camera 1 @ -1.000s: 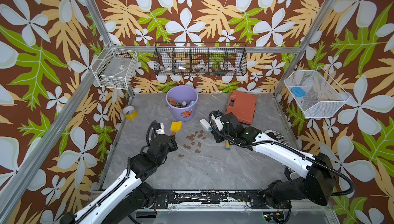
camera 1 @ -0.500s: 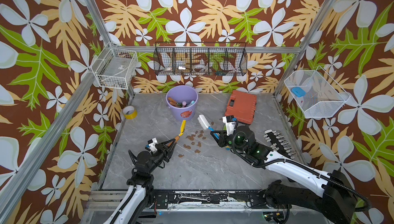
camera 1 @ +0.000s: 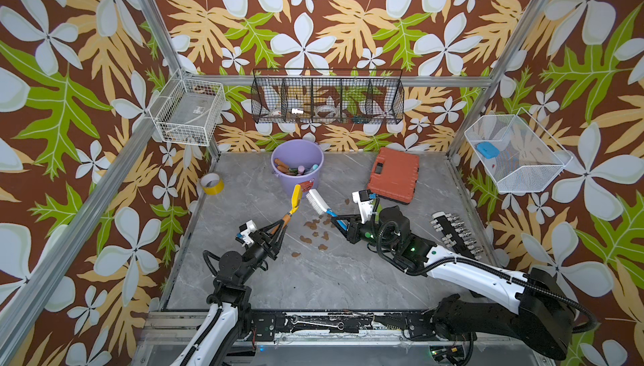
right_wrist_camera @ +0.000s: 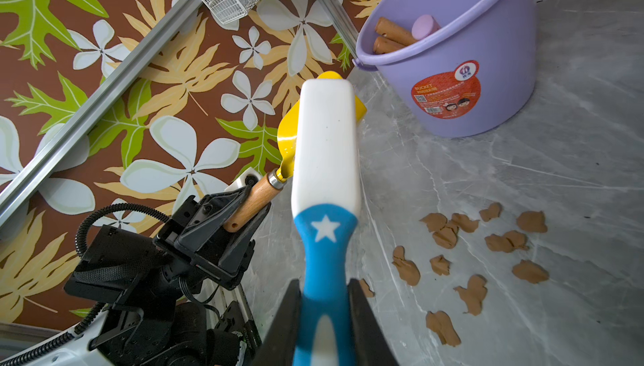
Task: Brush the soil off the hand trowel and place it into the bucket
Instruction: Brush off the soil from the hand trowel.
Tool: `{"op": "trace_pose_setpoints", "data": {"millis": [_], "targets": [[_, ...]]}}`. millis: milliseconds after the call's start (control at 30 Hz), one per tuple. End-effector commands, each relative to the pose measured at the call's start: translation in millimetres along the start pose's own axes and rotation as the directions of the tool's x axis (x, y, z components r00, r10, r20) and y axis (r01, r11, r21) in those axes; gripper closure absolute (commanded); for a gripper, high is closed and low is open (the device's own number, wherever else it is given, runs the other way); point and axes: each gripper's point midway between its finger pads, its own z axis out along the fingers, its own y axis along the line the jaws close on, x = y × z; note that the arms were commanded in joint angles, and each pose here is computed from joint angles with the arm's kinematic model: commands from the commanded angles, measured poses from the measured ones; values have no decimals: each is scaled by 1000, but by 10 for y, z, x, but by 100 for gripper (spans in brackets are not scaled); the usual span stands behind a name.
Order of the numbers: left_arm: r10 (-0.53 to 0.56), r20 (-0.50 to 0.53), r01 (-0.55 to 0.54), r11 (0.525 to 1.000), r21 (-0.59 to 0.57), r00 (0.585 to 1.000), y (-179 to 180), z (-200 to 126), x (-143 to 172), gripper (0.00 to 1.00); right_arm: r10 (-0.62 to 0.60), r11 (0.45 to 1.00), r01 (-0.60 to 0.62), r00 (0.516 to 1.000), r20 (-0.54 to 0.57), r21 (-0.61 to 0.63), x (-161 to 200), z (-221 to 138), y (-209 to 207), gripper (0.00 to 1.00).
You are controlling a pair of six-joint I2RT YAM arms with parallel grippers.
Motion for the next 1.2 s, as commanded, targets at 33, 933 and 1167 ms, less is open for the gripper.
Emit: {"op": "trace_pose_setpoints", "data": {"millis": [33, 933, 1167], "targets": [[42, -32, -40, 997, 62, 999, -194, 17, 72, 100, -2, 999, 3, 1000, 30, -54, -95, 39, 127, 100], [74, -59, -71, 996, 52, 996, -205, 93, 91, 100, -73, 991, 77, 997, -36, 113, 39, 82, -180, 100], [155, -72, -160, 984, -73, 985, -88, 181, 72, 100, -120, 987, 117, 992, 25, 107, -204, -11, -30, 100]]}}
